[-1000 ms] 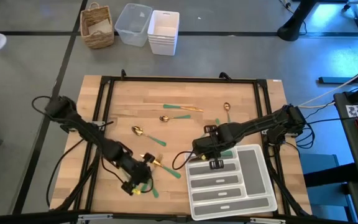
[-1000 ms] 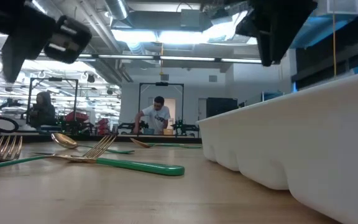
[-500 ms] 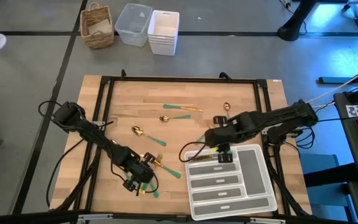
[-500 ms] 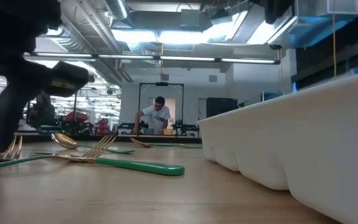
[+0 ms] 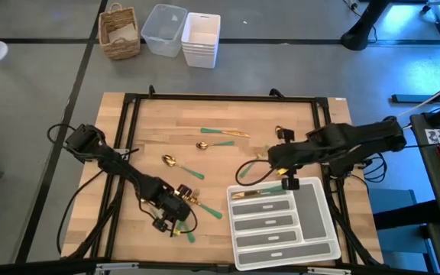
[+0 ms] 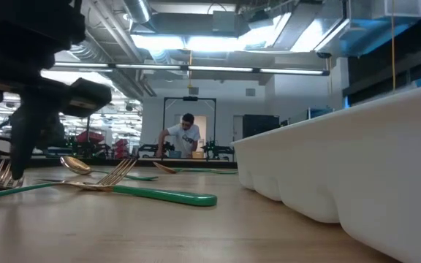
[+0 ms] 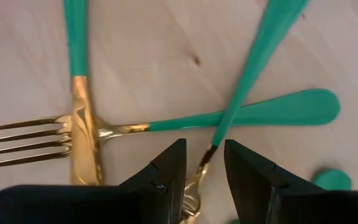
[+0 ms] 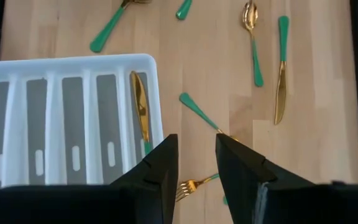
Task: Sort silverware
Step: Put the bottom left green fork into the silverware tray
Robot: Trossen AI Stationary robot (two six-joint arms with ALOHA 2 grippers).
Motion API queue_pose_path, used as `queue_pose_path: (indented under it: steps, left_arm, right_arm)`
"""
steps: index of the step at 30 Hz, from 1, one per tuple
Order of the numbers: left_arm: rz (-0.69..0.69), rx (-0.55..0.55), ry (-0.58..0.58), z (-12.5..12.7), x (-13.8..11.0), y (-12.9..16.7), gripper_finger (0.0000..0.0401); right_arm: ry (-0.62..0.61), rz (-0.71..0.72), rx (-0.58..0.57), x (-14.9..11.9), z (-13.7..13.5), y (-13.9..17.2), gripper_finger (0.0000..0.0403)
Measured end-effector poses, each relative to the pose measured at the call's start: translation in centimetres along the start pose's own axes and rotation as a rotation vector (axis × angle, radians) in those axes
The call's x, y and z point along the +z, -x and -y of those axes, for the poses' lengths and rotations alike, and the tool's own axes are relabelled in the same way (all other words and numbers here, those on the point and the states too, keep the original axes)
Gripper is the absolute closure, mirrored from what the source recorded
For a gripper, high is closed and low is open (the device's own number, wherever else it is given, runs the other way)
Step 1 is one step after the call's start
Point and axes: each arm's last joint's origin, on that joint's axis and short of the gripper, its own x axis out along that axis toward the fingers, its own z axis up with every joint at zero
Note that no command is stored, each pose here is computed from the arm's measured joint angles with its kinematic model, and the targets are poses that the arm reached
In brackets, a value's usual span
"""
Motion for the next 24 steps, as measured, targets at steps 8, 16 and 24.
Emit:
queue_pose_path:
  steps: [8, 16, 24]
  left_arm:
    - [-0.04, -0.003, -0.016, 0.2, -0.2, -1.3, 0.03]
    - [-0.047, -0.003, -0.017, 0.2, -0.2, -1.6, 0.0313]
    - [-0.044, 0.003, -0.007, 0.2, -0.2, -1.5, 0.0391]
  right_arm:
    - [-0.037, 0.085, -0.035, -2.7, 0.8, 1.0, 0.0292]
    - [-0.079, 0.201, 0.016, -5.9, 0.9, -1.3, 0.0292]
    - [-0.079, 0.201, 0.016, -9.0, 0.6, -5.7, 0.0292]
